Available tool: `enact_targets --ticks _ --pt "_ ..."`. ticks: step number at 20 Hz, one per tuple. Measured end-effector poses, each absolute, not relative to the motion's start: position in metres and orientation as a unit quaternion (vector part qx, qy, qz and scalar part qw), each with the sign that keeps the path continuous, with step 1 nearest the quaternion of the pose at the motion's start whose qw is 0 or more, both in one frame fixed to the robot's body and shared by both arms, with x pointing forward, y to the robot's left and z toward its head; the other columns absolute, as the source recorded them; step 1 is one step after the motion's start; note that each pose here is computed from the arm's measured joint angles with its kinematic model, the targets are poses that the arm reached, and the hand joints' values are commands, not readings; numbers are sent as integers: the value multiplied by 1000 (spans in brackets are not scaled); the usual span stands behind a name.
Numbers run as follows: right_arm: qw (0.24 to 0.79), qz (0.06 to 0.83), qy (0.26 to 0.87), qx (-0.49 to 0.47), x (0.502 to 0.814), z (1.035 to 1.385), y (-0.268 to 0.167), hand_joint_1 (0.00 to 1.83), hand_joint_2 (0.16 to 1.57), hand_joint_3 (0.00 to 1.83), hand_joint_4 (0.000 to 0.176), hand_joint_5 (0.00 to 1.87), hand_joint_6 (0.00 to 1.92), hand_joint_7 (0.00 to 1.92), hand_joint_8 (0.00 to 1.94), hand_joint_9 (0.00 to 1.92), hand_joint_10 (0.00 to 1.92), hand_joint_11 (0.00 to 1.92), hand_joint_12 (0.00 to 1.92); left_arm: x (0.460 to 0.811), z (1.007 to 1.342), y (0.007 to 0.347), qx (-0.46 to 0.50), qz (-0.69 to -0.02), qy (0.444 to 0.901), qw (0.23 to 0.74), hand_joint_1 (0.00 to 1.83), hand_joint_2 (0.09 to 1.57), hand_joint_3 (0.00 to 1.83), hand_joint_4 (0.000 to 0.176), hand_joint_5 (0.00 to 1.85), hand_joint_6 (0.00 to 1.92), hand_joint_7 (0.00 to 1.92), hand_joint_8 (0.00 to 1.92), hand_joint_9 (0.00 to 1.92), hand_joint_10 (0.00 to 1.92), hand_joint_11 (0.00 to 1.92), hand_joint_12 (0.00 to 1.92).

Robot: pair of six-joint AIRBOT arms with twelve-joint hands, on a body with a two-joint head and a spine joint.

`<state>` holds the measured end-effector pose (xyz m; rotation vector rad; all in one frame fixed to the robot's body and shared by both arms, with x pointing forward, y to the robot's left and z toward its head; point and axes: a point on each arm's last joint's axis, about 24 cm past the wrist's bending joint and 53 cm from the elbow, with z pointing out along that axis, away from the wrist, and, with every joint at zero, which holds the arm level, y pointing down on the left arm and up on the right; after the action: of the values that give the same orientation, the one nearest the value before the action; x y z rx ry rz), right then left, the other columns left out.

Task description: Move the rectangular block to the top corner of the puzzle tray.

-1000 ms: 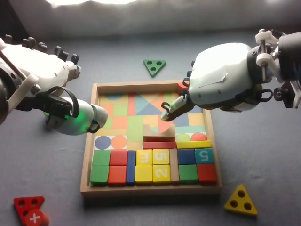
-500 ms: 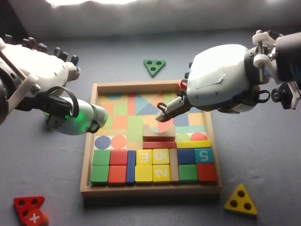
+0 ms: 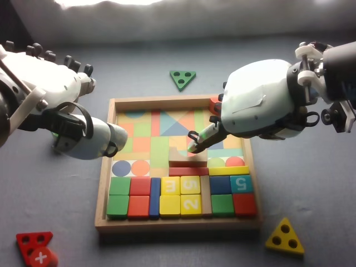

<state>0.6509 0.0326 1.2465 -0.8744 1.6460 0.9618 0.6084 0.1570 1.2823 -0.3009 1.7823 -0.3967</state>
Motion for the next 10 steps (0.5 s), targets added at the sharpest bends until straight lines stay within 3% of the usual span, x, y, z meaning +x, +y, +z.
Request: enact_targets --ticks 3,7,10 --pt "492 395 684 -366 649 1242 34 1767 933 556 0 409 19 1476 1941 1736 1921 1910 1921 608 1282 157 -130 -171 769 602 0 1216 0 0 152 15 155 14 141 12 75 97" --pt "490 395 685 -366 649 1240 33 1785 931 553 0 346 1 1455 1941 1733 1921 1903 1921 608 1282 157 -130 -171 769 602 0 1208 0 0 142 7 149 7 133 6 61 95" --pt "489 395 686 -367 648 1240 34 1761 953 548 0 398 19 1471 1941 1718 1921 1902 1921 608 1282 157 -130 -171 769 602 0 1214 0 0 125 0 131 0 122 0 52 95"
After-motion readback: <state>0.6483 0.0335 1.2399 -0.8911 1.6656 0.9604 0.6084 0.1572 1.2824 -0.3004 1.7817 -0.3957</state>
